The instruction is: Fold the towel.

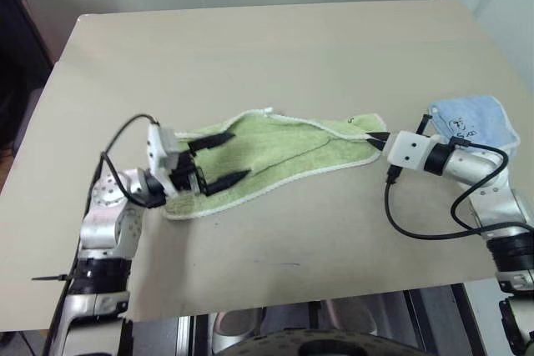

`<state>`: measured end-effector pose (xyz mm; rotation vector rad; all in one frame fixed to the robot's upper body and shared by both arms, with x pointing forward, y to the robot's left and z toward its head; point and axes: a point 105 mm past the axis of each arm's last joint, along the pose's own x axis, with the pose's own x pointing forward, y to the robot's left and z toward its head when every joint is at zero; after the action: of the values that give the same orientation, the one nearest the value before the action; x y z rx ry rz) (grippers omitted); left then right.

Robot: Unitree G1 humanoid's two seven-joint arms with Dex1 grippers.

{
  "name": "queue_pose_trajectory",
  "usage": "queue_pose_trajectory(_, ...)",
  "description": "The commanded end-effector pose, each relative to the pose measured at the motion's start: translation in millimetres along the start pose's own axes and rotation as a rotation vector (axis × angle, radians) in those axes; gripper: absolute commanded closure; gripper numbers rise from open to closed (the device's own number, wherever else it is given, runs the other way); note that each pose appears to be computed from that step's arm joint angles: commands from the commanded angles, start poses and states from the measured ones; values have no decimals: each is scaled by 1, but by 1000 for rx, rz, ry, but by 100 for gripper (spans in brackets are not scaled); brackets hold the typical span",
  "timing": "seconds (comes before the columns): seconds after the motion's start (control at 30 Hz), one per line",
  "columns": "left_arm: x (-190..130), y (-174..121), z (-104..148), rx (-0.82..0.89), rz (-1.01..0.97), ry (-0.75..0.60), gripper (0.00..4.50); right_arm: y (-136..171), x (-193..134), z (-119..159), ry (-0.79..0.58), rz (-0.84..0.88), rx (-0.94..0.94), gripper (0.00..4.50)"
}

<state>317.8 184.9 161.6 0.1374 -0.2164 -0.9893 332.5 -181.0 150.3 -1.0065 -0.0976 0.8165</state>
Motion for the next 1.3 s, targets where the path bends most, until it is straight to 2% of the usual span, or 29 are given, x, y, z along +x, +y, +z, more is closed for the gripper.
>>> queue_pose_trajectory(0.03, -12, 26, 9, 134, 91, 11, 0, -28, -12, 19, -46, -77, -38, 447)
queue_pose_trajectory(0.17, -27, 48, 6, 227, 130, 81, 0, -40, -15, 26, -52, -111, -59, 447)
queue_pose_trajectory(0.33, -58, 59, 0, 207, 77, 202, 0, -58, -24, 45, -104, -167, -51, 447)
queue_pose_trajectory(0.57, -75, 67, -1, 143, 59, 265, 0, -81, -31, 56, -123, -238, -64, 447)
queue_pose_trajectory(0.6, -76, 68, -2, 142, 63, 267, 0, -89, -33, 64, -155, -263, -48, 447)
queue_pose_trajectory(0.9, -68, 56, -18, 105, 4, 273, 0, -129, -48, 113, -316, -387, -24, 447)
queue_pose_trajectory(1.07, -65, 54, -20, 107, -17, 275, 0, -132, -49, 117, -324, -389, -19, 447)
queue_pose_trajectory(1.3, -42, 50, -29, 108, -86, 271, 0, -129, -47, 120, -328, -381, -21, 447)
